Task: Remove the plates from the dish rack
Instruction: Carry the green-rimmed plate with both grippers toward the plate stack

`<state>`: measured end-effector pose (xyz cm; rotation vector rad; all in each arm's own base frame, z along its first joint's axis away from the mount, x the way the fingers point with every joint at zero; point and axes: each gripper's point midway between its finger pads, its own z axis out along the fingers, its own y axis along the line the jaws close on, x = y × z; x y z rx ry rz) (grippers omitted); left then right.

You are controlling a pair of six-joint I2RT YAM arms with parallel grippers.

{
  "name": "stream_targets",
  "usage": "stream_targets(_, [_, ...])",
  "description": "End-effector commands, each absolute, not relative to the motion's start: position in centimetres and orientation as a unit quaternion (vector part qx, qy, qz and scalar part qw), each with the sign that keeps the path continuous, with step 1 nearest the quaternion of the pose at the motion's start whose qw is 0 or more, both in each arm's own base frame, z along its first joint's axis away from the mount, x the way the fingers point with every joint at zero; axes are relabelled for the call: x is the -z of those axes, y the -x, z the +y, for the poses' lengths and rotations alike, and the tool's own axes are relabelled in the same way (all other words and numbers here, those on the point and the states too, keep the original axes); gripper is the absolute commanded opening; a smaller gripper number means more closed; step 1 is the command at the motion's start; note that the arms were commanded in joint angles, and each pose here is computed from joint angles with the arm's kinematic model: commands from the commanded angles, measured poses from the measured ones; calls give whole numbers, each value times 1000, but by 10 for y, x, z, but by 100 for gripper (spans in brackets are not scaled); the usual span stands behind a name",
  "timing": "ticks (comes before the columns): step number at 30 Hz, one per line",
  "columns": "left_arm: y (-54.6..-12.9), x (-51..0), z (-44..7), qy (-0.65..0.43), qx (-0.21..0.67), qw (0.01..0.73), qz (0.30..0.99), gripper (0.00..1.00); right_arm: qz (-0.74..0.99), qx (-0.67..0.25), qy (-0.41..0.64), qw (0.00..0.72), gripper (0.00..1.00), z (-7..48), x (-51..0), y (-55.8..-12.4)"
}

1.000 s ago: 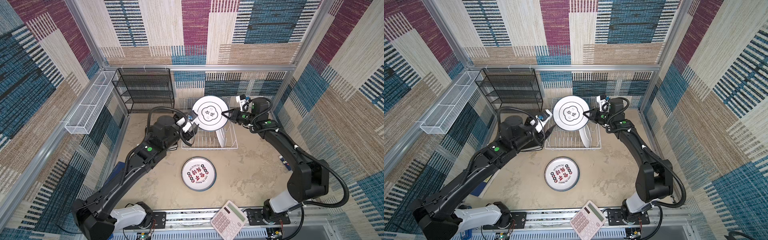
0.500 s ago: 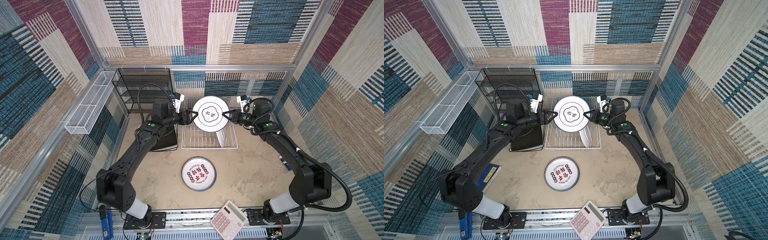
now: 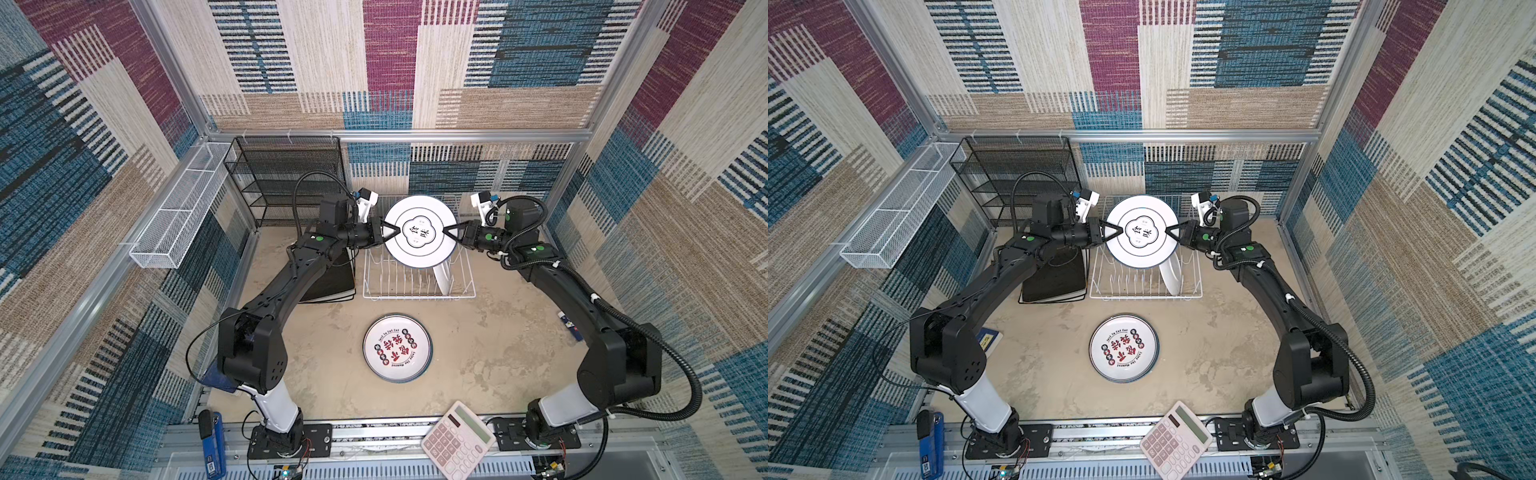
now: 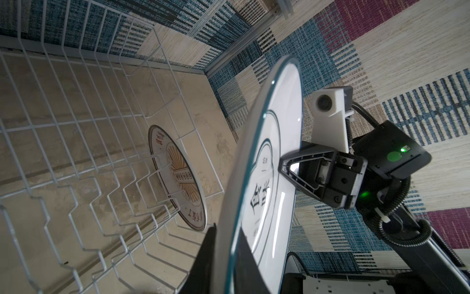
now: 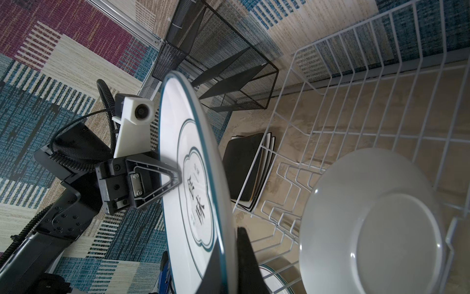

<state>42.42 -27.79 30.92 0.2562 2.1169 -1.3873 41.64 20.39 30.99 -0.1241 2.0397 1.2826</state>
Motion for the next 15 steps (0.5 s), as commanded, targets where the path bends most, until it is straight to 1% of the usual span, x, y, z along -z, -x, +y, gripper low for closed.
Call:
stream_targets(1, [-418,-314,-283,-111,537,286,786,3,779,-506,65,365,2,209,-317,-416])
stream_targets(2, [-417,-313,-283,-111,537,284,787,0,780,-503,64,367,5,208,-316,-417])
stream_targets(3, [-417,-312,-282,-108,537,283,788,0,780,-501,63,369,8,207,-316,-417])
stream_targets(4, [-417,-313,-282,-107,537,283,787,0,780,-498,64,374,12,206,-317,-417])
stream_targets(5, [-417,-314,-282,-107,539,284,786,0,779,-496,64,379,18,205,-319,-417])
stream_targets(10, [-416,-326,-277,-106,533,304,783,0,773,-471,74,418,54,198,-328,-416])
stream_targets(15, [-410,-341,-267,-103,528,321,780,0,767,-426,91,471,79,187,-342,-414])
